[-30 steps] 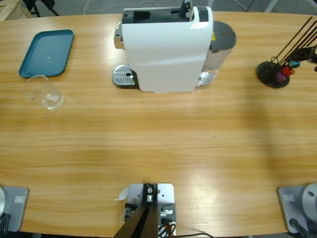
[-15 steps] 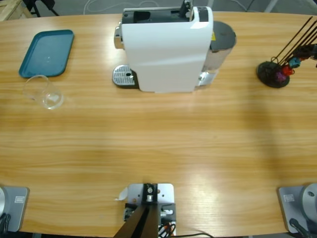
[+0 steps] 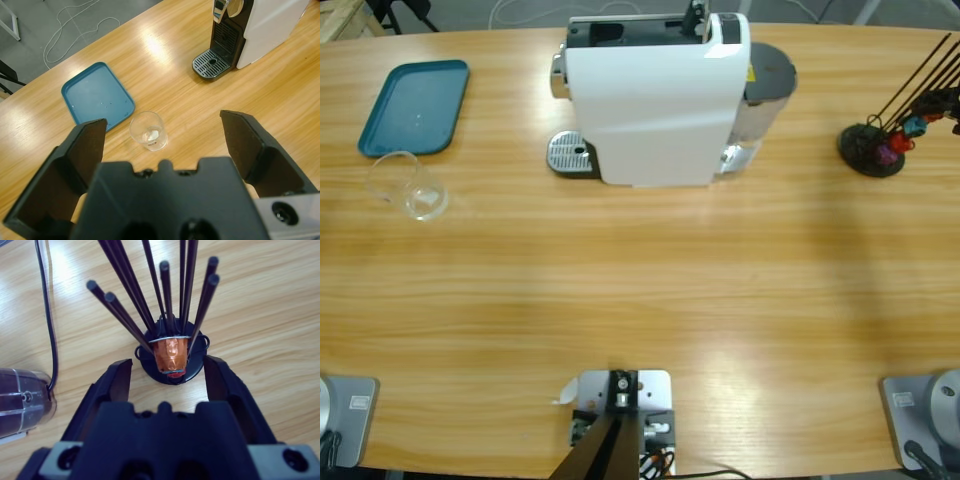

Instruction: Pour coffee

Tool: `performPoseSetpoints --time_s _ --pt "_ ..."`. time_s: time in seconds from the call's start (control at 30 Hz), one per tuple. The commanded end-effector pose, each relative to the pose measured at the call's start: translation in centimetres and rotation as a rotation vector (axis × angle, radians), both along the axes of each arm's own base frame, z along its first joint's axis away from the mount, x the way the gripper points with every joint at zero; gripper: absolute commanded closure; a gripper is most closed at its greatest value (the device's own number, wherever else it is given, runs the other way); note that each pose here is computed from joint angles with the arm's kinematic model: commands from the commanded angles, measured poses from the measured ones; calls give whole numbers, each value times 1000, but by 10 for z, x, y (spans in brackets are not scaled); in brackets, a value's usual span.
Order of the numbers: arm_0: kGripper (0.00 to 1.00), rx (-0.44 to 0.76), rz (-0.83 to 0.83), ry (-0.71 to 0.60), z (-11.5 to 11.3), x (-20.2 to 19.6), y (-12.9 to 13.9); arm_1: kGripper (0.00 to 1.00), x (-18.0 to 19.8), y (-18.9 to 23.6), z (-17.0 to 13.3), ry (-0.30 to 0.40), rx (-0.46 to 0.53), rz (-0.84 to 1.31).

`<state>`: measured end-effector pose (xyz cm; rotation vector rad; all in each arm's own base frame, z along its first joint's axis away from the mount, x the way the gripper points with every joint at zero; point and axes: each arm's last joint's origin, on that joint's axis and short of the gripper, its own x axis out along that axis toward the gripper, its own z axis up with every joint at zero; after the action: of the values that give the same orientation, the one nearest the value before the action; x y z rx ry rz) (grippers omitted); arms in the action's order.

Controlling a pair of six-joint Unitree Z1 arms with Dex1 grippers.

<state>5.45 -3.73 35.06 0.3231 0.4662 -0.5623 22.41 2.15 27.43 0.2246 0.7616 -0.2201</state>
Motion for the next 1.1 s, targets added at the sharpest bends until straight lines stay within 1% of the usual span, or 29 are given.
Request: performPoseSetpoints --time_s 0.03,0.2,0.3,0.63,0.67,0.7,0.8,0.83,0.9,0.93,1.0,1.07,1.1 --pt "23 31 -6 24 -12 2 -2 493 5 -4 -19 61 -35 -24" --pt "23 30 -6 22 -12 1 -2 498 8 -3 -20 60 -34 -25" --pt "23 26 -6 18 -11 0 -1 533 10 -3 -23 66 -34 -26" --pt "23 28 -6 20 -12 1 -1 538 11 -5 -24 63 -45 -44" --pt "23 28 -6 20 -12 1 -1 573 11 -5 -24 63 -46 -46" --pt "23 29 -6 21 -12 1 -1 655 11 -5 -24 63 -47 -47" --pt "23 28 -6 20 -12 1 -1 681 11 -5 -24 64 -48 -48" --pt "23 27 -6 19 -12 1 -1 790 11 -5 -24 64 -49 -48" --pt "23 25 -6 18 -12 0 -1 843 10 -5 -26 69 -50 -49" --pt "23 26 -6 18 -12 0 -1 925 10 -5 -26 72 -52 -49" --pt "23 25 -7 18 -12 0 -1 951 10 -5 -27 73 -53 -49" --pt "23 25 -7 18 -12 0 -1 1000 10 -5 -27 75 -54 -50" --pt "22 25 -7 18 -13 0 -1 1000 9 -6 -28 76 -54 -50"
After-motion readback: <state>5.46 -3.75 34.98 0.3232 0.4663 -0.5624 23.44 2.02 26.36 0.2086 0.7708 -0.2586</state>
